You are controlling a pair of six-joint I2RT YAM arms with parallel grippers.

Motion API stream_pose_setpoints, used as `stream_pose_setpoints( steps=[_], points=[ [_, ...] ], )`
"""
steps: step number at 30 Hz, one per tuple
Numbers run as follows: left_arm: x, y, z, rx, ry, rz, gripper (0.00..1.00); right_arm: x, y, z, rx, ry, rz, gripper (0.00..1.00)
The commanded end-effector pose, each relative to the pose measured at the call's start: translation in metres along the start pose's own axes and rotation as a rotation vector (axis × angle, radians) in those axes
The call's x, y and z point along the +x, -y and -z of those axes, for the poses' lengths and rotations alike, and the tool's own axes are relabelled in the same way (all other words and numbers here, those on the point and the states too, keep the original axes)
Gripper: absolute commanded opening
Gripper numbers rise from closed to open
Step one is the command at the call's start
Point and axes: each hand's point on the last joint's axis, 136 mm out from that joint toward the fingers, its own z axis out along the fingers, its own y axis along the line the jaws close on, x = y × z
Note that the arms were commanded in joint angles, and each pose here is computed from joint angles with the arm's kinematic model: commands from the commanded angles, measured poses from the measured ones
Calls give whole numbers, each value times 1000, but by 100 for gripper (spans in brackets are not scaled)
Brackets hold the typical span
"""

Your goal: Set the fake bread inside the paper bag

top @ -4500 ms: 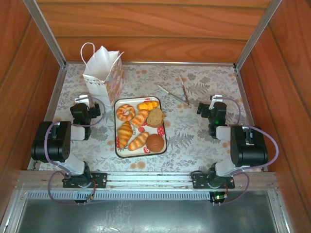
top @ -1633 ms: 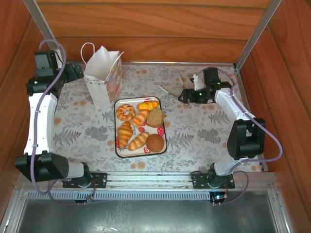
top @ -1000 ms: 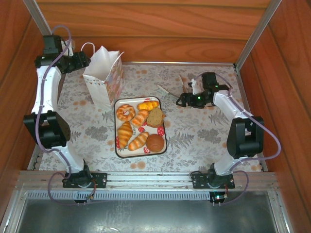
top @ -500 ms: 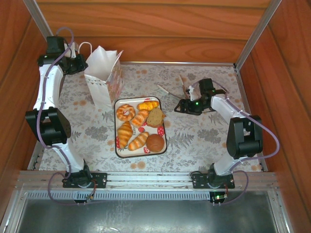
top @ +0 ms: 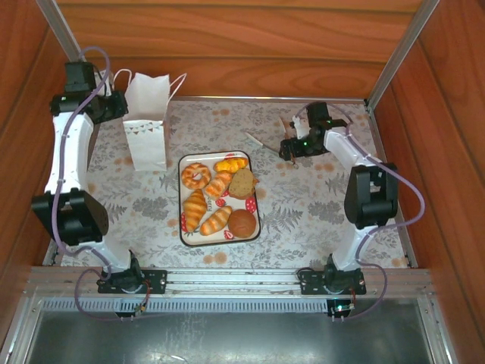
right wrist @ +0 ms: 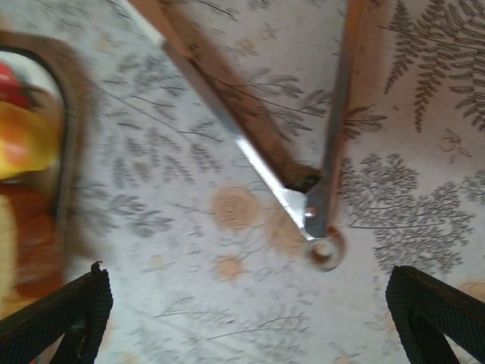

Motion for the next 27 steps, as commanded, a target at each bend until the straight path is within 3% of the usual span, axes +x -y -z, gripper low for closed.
stream_pose_setpoints(
  steps=[1,12,27],
  points=[
    [3,-3,26,-45,40,-12,0,1,14,-7,78,-40,100,100],
    [28,3,72,-38,96,23,0,-14,9,-42,53,-57,199,100],
    [44,14,85,26,97,83,0,-34,16,-79,84,-99,225,100]
  ],
)
